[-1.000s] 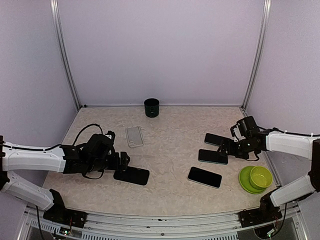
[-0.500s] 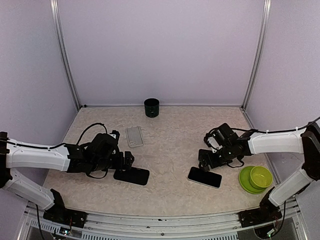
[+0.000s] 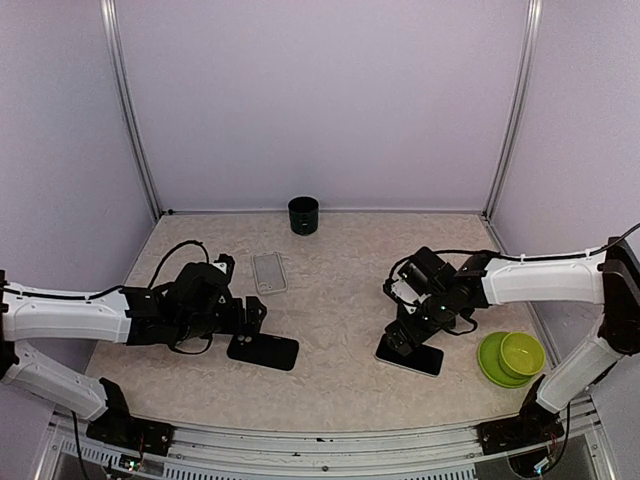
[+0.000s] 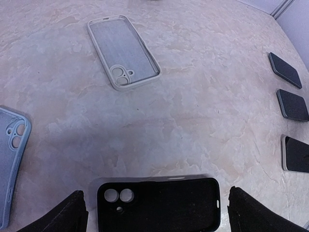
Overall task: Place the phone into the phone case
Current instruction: Pick up the phone at the center of the board.
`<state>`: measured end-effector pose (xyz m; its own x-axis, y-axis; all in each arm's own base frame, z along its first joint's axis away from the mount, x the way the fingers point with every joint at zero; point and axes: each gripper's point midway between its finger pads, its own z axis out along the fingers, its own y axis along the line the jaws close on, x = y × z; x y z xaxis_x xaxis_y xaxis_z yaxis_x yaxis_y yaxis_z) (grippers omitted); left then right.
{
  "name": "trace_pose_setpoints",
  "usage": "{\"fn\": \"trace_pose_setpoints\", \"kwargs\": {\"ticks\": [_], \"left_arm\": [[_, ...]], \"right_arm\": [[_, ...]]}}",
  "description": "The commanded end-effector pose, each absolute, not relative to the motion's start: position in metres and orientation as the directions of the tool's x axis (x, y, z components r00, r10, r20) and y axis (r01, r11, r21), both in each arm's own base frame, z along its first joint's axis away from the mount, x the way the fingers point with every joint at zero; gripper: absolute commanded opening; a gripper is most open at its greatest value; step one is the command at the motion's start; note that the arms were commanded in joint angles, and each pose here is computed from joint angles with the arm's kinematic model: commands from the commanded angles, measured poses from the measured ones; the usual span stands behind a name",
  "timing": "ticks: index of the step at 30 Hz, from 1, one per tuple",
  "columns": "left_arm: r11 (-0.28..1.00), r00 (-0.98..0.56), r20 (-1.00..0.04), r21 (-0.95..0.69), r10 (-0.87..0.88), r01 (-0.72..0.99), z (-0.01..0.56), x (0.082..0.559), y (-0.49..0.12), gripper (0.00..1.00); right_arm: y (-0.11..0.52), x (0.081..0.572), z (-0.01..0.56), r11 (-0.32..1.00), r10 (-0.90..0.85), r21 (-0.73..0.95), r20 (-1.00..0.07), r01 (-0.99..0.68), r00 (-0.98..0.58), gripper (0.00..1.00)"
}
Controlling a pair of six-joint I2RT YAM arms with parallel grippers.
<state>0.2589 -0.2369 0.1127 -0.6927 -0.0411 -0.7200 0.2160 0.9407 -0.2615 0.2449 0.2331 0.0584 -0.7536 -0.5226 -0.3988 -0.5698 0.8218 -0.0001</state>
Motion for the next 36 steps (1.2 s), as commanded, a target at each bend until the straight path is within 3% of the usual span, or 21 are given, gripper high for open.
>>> {"fn": "trace_pose_setpoints", "kwargs": {"ticks": [1,25,31,36], "left_arm": [[0.939,-0.669,-0.742,-0.264,-0.05,0.222,0.124,0.259,-0.235,0.99],[0.938,-0.67,-0.74,-0.269,-0.056,0.219,0.121,0.253,-0.228,0.99],[0.941,-0.675,-0.735,-0.271,-0.065,0.204,0.118,0.254,-0.227,0.99],[0.941,-0.685,-0.726,-0.272,-0.061,0.204,0.113,0.254,-0.23,0.99]], "right_arm": [[0.234,0.235,0.065,0.771,-0.6,-0.021,-0.362,-0.637,-0.713,0.99],[0.24,0.224,0.013,0.689,-0.717,-0.071,-0.206,-0.721,-0.666,0.99],[0.249,0.218,0.008,0.655,-0.748,-0.066,-0.197,-0.753,-0.633,0.92],[0.257,0.211,0.007,0.622,-0.772,-0.046,-0.203,-0.782,-0.602,0.79]]}}
